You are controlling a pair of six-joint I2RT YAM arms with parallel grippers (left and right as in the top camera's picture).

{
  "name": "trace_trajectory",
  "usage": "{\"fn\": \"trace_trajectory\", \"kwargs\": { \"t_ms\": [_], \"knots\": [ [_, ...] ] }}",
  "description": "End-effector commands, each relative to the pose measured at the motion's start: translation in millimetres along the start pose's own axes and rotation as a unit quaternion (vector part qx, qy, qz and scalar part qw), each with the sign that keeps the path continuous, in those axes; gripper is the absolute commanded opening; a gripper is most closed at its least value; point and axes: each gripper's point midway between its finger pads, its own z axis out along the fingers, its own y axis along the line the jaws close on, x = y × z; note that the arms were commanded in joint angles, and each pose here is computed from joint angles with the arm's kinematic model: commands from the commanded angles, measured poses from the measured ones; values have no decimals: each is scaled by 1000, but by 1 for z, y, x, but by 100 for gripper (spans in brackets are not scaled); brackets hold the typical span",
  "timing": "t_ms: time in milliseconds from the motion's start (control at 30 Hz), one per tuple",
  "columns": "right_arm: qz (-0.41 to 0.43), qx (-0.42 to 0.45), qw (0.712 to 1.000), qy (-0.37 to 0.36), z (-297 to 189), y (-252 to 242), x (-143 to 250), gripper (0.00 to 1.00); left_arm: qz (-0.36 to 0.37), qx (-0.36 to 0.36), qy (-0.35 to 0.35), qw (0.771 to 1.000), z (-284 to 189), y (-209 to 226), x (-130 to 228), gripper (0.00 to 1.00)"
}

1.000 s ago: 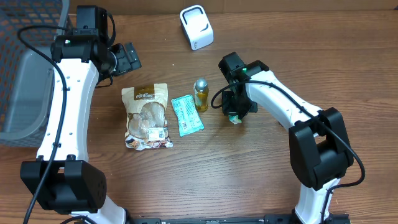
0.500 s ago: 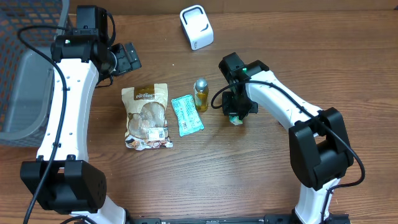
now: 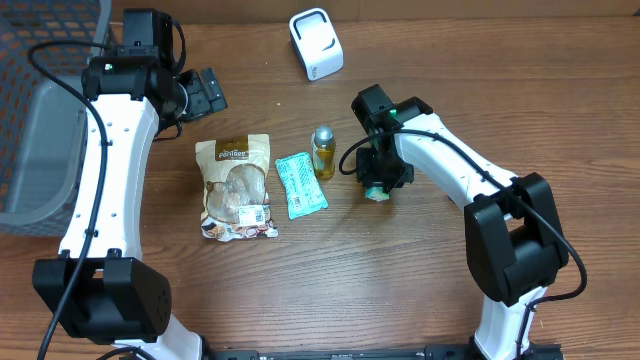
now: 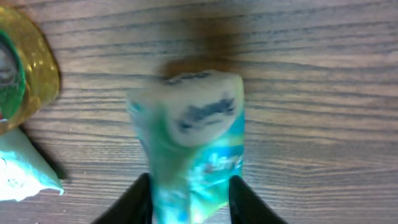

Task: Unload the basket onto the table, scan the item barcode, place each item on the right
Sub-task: 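Lower the right gripper and close it on the tissue pack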

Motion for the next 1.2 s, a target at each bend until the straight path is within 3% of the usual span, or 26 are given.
{"fn": "trace_trajectory", "kwargs": {
  "t_ms": [0,500,1167],
  "knots": [
    [1,-12,1000,-18,-12,4,-2,38,7,7,-14,1000,-9,-3,-6,100],
    [2,-40,998,-47,-14,14,-19,38,7,7,-14,1000,-9,-3,-6,100],
    [22,-21,999,-8,0,-6,-11,37,6,7,-14,1000,-9,-3,-6,100]
  ]
}}
